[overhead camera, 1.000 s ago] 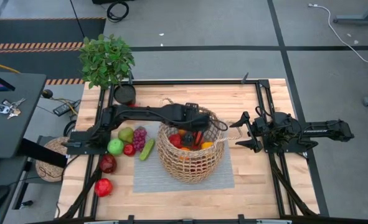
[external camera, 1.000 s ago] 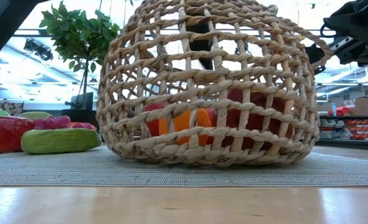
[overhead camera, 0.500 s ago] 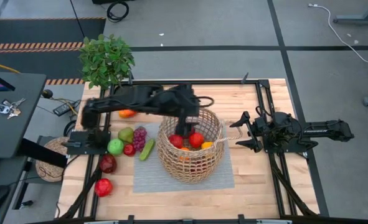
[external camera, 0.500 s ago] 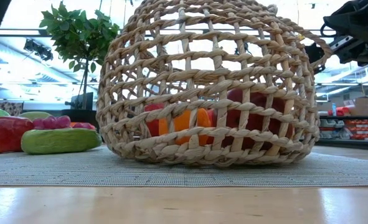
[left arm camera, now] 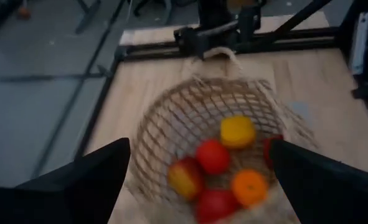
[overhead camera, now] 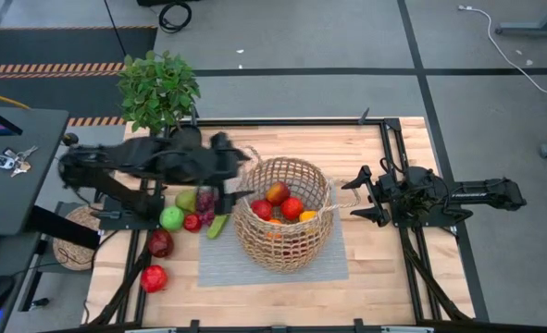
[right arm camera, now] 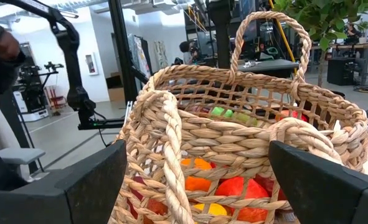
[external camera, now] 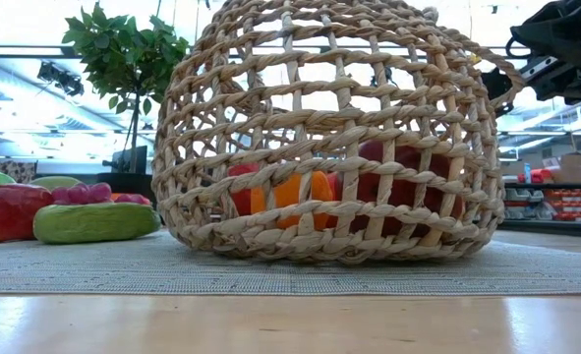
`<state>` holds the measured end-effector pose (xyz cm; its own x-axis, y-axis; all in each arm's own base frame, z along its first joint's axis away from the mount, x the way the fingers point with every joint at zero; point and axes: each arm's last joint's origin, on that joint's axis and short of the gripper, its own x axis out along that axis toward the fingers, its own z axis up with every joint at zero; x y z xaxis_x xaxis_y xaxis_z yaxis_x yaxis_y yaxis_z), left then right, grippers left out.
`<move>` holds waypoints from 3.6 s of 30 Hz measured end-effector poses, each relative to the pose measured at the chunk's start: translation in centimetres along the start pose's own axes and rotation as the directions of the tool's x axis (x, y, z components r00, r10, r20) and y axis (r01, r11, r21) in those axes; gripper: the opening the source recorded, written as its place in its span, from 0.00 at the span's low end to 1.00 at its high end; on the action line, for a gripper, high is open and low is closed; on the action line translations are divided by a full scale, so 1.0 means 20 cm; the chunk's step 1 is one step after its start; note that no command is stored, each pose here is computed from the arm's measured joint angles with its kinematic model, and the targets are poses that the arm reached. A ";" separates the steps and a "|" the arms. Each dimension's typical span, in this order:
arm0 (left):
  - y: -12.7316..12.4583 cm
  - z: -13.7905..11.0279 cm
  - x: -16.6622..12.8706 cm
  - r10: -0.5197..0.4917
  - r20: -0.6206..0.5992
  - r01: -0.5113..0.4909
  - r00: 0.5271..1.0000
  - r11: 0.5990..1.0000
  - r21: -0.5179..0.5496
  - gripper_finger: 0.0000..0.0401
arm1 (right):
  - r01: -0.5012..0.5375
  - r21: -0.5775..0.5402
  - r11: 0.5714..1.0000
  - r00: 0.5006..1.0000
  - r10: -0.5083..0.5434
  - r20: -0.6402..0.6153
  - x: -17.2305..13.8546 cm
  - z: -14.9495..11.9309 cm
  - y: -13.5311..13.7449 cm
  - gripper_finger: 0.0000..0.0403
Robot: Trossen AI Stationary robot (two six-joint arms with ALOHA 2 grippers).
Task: Build produce basket
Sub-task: Put the red apple into the brown basket
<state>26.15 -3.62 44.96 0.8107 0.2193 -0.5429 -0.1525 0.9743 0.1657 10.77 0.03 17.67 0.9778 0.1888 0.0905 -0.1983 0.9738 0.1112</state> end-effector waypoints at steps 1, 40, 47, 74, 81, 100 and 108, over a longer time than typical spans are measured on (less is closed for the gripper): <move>0.00 -0.04 -0.04 -0.010 -0.016 0.010 1.000 0.999 -0.031 0.97 | 0.000 0.000 1.000 1.000 0.000 0.000 0.00 0.00 0.00 0.98; -0.88 -0.99 0.11 -0.435 -0.889 -0.153 0.142 0.878 -0.453 0.97 | 0.000 0.000 1.000 1.000 0.000 0.000 0.00 0.00 0.00 0.98; -1.02 -0.97 0.08 -0.287 -0.945 0.062 0.154 0.958 -0.281 0.97 | 0.000 0.000 1.000 1.000 0.000 0.000 0.00 0.00 0.00 0.98; -1.10 -1.37 -0.01 -0.027 -0.967 0.747 0.253 0.640 0.178 0.97 | 0.000 0.000 1.000 1.000 0.000 0.000 0.00 0.00 0.00 0.98; -1.08 -1.46 0.05 -0.041 -0.966 0.771 0.257 0.611 0.179 0.97 | 0.000 0.000 1.000 1.000 0.000 0.000 0.00 0.00 0.00 0.98; -1.06 -1.48 0.07 -0.021 -0.970 0.767 0.243 0.616 0.179 0.83 | 0.000 0.000 1.000 1.000 0.000 0.000 0.00 0.00 0.00 0.98; -1.05 -1.37 0.08 0.037 -0.929 0.667 0.367 0.686 0.291 0.82 | -0.001 0.000 1.000 1.000 0.001 0.000 0.00 0.00 0.00 0.98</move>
<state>15.18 -22.29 18.10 -0.2334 0.1650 -0.9583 0.6006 0.7995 -0.0086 10.77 0.03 17.67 0.9777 0.1895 0.0901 -0.1990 0.9737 0.1113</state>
